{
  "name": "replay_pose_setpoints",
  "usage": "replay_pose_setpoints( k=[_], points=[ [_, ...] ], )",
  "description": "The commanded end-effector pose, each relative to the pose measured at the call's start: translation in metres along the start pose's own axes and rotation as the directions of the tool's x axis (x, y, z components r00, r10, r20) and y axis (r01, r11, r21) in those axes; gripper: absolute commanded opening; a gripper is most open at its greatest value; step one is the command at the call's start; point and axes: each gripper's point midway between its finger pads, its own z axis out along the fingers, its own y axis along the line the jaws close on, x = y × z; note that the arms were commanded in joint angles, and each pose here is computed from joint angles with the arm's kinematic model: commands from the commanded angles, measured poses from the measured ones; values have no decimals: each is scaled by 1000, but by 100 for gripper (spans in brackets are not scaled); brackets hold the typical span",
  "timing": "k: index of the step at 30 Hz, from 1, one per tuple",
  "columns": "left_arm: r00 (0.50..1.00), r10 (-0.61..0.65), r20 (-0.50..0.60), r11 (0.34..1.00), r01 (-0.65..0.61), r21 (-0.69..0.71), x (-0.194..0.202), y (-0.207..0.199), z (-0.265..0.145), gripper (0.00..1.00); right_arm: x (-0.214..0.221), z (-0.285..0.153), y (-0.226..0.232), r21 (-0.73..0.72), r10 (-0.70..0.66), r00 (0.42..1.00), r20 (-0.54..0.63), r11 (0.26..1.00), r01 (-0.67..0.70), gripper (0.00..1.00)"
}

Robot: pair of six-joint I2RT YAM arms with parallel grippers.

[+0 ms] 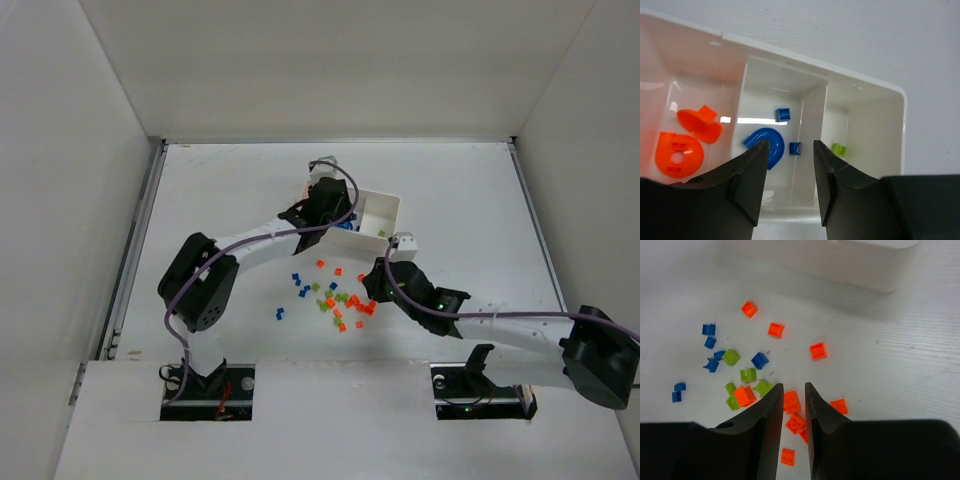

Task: Sort the legos into containers by color

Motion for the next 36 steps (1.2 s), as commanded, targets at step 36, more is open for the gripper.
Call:
replay_pose_setpoints(
  k=[36],
  points=[
    [988,-126,-92,980,110,-166,113,169,-179,31,79,98,97,-218,-493,824,-280,868,445,35]
  ],
)
